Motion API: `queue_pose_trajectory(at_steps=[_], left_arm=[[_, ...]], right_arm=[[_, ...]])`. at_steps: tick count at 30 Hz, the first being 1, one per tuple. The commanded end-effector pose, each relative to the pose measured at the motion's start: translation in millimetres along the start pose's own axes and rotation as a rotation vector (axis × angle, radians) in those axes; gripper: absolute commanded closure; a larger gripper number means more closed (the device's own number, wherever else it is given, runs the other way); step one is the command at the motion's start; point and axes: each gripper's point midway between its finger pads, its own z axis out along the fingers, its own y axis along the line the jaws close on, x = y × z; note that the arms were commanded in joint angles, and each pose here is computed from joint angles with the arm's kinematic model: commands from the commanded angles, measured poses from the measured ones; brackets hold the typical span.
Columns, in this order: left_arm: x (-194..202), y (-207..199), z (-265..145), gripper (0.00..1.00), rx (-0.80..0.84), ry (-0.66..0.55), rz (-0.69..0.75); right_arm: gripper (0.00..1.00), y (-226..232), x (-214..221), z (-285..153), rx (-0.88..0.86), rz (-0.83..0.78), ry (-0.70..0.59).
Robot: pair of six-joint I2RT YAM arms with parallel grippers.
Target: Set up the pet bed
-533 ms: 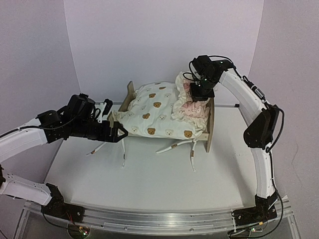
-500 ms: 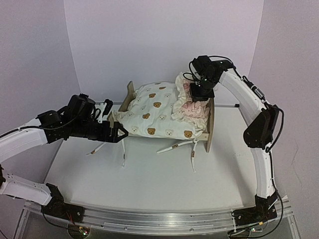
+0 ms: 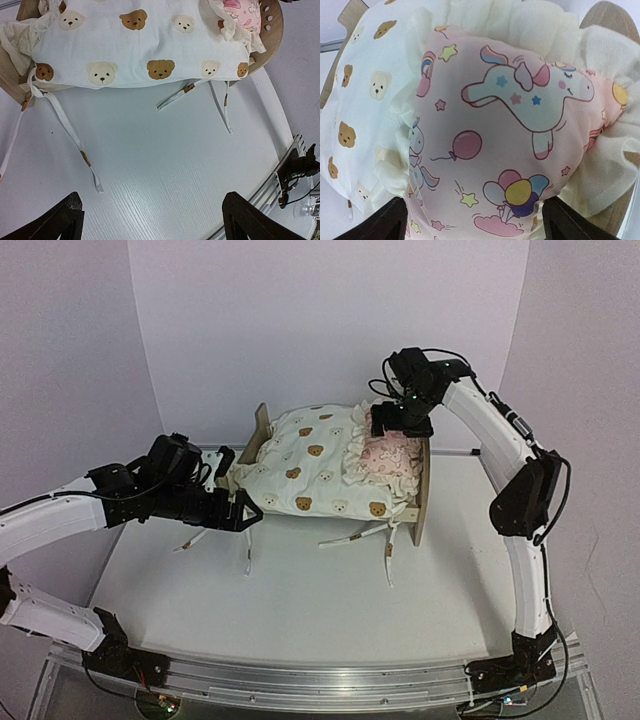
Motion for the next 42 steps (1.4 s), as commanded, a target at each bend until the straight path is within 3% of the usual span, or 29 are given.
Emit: queue_pose_trajectory(at_steps=[1,7,13,17,23,34,37,42], left_arm=[[-14.5,-4.6,-0.9,0.03,0.004,-0.043,0.025],[-22.3,-4.5,-4.1,0.03,-0.009,-0.067,0.021],[-27.6,-3.6,-7.5,0.03,-0.023,-0.085,0.021],[-30.4,-3.0,-11.2,0.02,-0.028,-0.103,0.022],[-28.0,-2.4,-9.2,0.02,-0.025,-0.099,0.019],[-23.9,-6.0,-12.9,0.04,0.016,-0.117,0.014],[-23.8,-5.4,-15.2,0.04,0.014,-0.122,0.016],[-23.7,-5.5,-17.3,0.04,0.016,-0.126,0.015]], right_arm=[[0.03,1.8,-45.6,-66.9,-0.054,0.034,-0.210],[0.02,27.3,-74.4,-124.9,-0.244,0.029,-0.365],[0.02,54.1,-58.2,-150.8,-0.367,-0.030,-0.361],[0.02,56.7,-37.7,-134.5,-0.344,-0.050,-0.322],[0.12,40.6,-21.8,-69.6,-0.190,-0.020,-0.247],[0.15,19.0,-52.8,3.6,0.066,-0.085,-0.293],[0.14,14.2,-61.9,21.7,0.065,-0.078,-0.301],[0.11,14.7,-86.0,13.3,0.050,-0.064,-0.387]])
